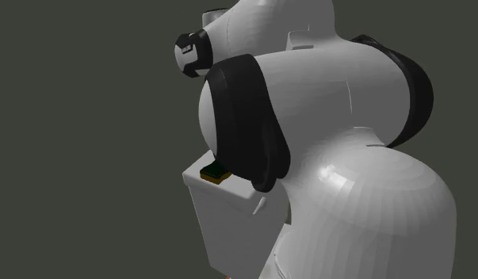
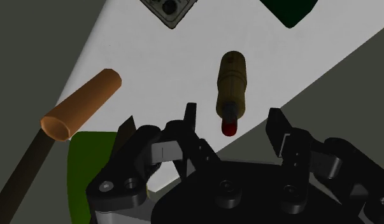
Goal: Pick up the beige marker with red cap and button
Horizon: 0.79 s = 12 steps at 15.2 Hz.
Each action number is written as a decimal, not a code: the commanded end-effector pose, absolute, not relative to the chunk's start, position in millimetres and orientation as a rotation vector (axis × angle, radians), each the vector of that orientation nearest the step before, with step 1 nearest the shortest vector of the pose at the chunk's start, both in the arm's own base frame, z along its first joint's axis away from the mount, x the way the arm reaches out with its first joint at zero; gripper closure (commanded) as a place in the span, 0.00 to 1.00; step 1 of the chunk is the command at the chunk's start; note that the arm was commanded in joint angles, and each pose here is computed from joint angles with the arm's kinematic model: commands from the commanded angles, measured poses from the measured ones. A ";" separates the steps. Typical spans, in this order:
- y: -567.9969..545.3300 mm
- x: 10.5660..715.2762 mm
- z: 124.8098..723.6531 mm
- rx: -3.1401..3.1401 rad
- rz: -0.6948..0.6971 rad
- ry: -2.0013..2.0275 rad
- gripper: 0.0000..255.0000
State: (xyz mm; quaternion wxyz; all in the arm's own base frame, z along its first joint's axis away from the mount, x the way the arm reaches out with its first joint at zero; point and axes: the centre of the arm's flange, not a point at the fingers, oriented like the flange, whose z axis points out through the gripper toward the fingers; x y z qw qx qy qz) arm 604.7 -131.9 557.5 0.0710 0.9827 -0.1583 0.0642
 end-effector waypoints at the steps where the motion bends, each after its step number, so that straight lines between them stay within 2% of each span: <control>1: -131.9 604.6 556.6 2.955 0.194 -0.476 1.00; 12: -132.5 604.4 571.8 2.955 0.194 -0.476 1.00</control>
